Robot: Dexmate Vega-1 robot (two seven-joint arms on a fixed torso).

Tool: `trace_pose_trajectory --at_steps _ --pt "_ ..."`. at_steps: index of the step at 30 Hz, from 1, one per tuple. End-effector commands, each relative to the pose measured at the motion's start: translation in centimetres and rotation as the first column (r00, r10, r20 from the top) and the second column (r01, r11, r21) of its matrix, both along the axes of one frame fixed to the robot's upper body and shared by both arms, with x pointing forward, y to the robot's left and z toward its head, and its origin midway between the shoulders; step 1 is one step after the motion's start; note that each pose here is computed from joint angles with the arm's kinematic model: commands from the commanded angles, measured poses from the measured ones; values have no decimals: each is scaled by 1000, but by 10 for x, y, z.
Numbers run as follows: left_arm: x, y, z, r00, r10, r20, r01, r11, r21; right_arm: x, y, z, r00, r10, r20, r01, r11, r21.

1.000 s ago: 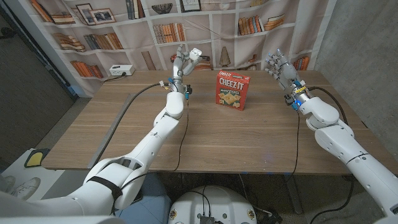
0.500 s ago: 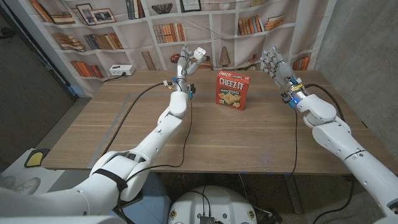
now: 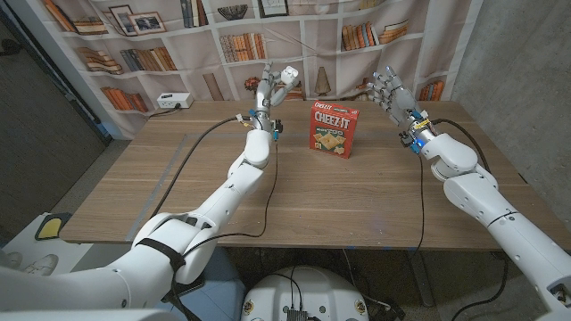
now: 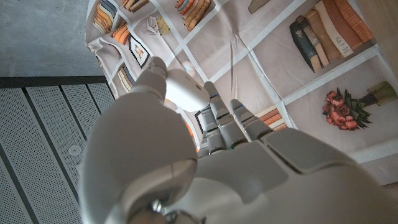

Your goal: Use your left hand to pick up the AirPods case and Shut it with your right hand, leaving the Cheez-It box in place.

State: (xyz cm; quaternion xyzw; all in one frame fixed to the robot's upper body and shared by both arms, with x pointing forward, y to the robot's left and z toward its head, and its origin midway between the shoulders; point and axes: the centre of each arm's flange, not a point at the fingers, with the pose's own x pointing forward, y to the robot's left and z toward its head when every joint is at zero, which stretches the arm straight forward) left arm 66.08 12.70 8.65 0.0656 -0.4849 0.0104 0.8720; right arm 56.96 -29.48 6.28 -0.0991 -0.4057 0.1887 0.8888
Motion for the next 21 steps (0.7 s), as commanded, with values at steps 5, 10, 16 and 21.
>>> trace_pose_trajectory --at_steps 5,10,16,21 --pt "-4 -4 2 1000 -16 12 15 1000 14 3 14 4 999 37 5 -37 999 -35" --pt "-5 -5 1 1000 -22 14 22 1000 6 2 17 3 999 42 5 -42 998 -38" --pt "-6 -4 -1 1000 -27 10 27 1000 8 1 26 7 999 41 6 -41 997 -72" --pt "-6 -2 -1 1000 -30 10 30 1000 6 1 32 13 999 39 20 -37 996 -83"
